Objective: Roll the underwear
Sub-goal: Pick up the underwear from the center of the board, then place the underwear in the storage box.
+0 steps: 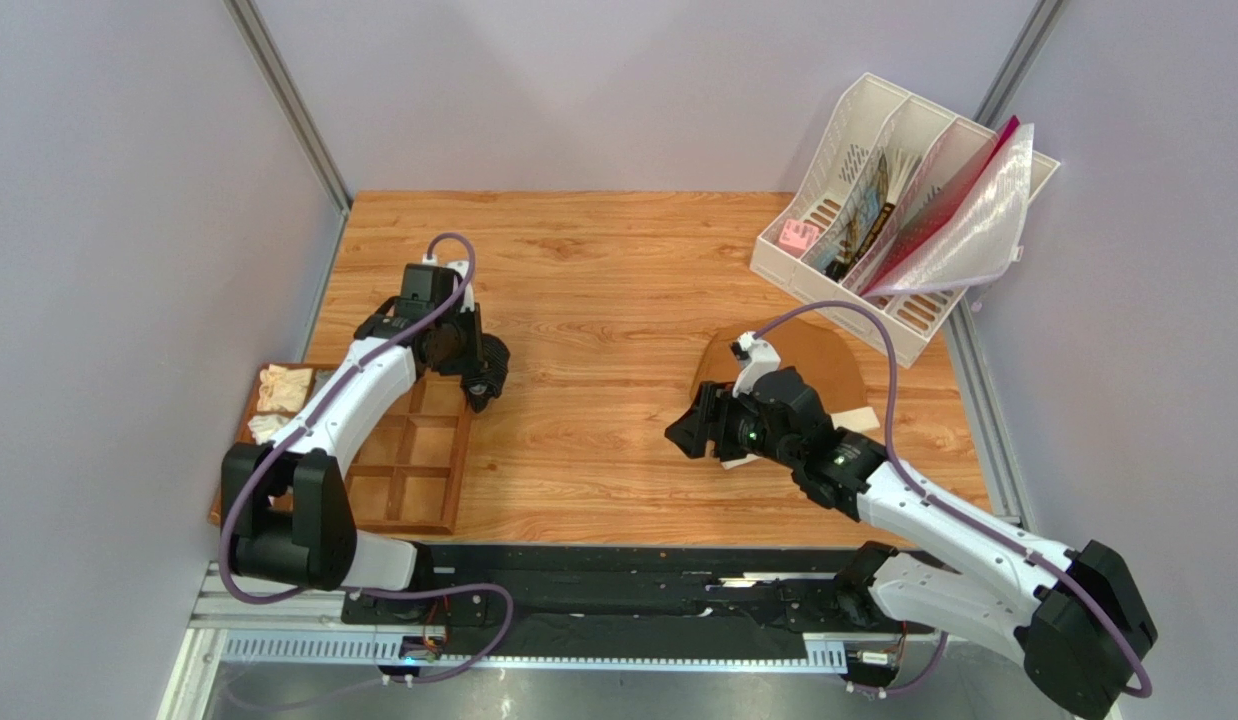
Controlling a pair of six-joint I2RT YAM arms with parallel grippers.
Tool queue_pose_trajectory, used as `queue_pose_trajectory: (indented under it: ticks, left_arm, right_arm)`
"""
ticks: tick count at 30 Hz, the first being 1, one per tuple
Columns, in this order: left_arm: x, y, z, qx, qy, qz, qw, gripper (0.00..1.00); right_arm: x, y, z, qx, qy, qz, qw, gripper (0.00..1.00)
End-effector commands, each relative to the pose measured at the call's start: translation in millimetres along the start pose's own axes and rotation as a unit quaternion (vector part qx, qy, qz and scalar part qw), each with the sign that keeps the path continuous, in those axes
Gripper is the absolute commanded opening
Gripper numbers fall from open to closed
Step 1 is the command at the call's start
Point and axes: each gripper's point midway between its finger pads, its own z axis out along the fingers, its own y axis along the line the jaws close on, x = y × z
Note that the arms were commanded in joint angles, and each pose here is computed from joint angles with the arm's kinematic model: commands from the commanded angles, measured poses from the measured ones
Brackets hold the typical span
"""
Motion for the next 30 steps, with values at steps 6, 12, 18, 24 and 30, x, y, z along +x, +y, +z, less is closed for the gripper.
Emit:
queue_pose_trajectory:
  ticks: [6, 12, 18, 24, 30]
  left_arm:
    - [-2, 25, -8, -0.045, 0.015, 0.036, 0.998, 0.17]
    - [4, 49, -11, -0.087, 0.021, 0.024, 0.996, 0.15]
    - [10, 60, -1, -0.116, 0.035, 0.017, 0.992, 0.15]
    - [16, 74, 1, -0.157, 0.046, 0.008, 0.986, 0.15]
    - [2, 54, -7, -0.107, -0.003, -0.014, 0.994, 0.16]
  right_arm:
    - [-11, 2, -10, -0.012, -0.027, -0.017, 0.999, 0.66]
    - [-9, 2, -13, -0.014, -0.027, -0.016, 0.999, 0.66]
    - [-10, 4, -17, -0.018, -0.031, -0.015, 0.999, 0.66]
    - [-9, 3, -19, -0.017, -0.031, -0.013, 0.999, 0.66]
    - [-10, 3, -20, -0.016, -0.031, -0.014, 0.999, 0.66]
